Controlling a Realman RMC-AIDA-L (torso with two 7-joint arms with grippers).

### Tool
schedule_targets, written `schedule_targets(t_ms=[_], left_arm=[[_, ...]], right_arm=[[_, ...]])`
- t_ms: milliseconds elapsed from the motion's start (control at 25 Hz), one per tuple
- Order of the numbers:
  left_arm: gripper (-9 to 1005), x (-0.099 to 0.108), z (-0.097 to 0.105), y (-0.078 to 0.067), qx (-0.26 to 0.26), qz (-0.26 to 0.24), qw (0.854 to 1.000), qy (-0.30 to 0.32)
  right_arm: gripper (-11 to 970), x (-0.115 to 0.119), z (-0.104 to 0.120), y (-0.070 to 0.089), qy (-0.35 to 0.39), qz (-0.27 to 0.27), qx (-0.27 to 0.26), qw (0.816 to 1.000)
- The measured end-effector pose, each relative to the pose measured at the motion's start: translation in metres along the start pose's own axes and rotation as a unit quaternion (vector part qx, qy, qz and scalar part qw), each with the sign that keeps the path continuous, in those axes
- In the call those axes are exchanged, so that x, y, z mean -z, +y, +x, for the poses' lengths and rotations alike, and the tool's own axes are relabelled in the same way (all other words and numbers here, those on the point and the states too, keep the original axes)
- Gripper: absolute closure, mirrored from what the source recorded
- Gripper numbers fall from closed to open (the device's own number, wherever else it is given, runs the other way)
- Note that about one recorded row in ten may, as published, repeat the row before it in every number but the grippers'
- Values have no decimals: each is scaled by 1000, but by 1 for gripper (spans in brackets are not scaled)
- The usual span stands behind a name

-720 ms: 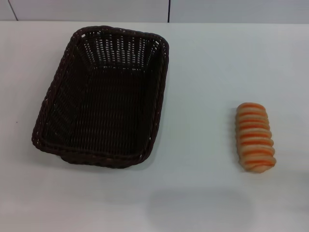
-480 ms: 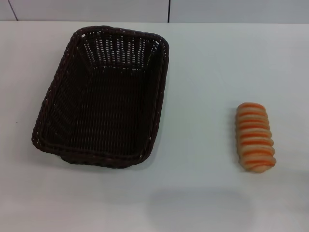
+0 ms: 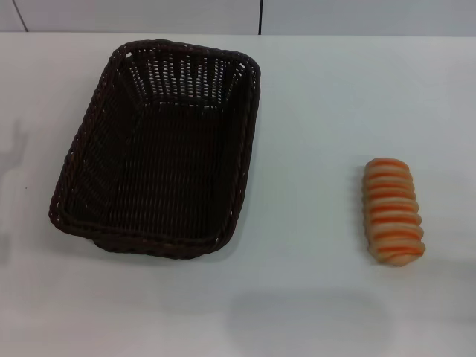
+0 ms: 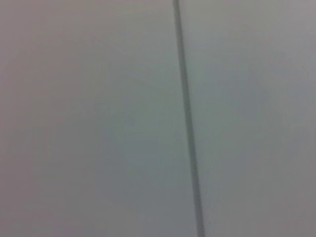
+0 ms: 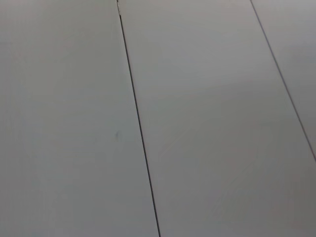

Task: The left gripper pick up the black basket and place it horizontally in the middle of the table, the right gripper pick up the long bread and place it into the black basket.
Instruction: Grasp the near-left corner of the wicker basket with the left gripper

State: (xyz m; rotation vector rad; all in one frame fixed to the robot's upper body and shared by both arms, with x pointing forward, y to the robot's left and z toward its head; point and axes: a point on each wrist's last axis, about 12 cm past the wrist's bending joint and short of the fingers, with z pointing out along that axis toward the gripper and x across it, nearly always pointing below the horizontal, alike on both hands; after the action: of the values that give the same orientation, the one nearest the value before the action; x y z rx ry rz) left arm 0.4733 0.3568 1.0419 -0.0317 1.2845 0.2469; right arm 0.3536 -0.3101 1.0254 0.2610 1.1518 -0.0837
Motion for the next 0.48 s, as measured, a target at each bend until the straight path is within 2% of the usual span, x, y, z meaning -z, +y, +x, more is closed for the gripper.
schedule_targets(t_ms=[40,120,160,200,320,440,480], left_arm=[[196,-7,-1,-8,4,27,1000,4],[196,-16,-3,-14,4,57,998,10],[196,-16,-3,-14,4,57,998,10],[196,-30,-7,-18,9,94,995,31],[195,-54,-15,-22,22,146,984,97],[195,-60,-22,-23,23,159,981,104],[195,-67,-32,-24,24,177,976,125]], right_arm=[[130,0,0,0,0,0,0,1000],[130,0,0,0,1,-2,0,1000],[130,0,0,0,1,-2,0,1000],[129,0,0,0,1,-3,0,1000],[129,0,0,1,1,-5,-1,1000],[130,-1,1,2,1,-10,-4,1000],[130,-2,1,3,1,-12,-4,1000]])
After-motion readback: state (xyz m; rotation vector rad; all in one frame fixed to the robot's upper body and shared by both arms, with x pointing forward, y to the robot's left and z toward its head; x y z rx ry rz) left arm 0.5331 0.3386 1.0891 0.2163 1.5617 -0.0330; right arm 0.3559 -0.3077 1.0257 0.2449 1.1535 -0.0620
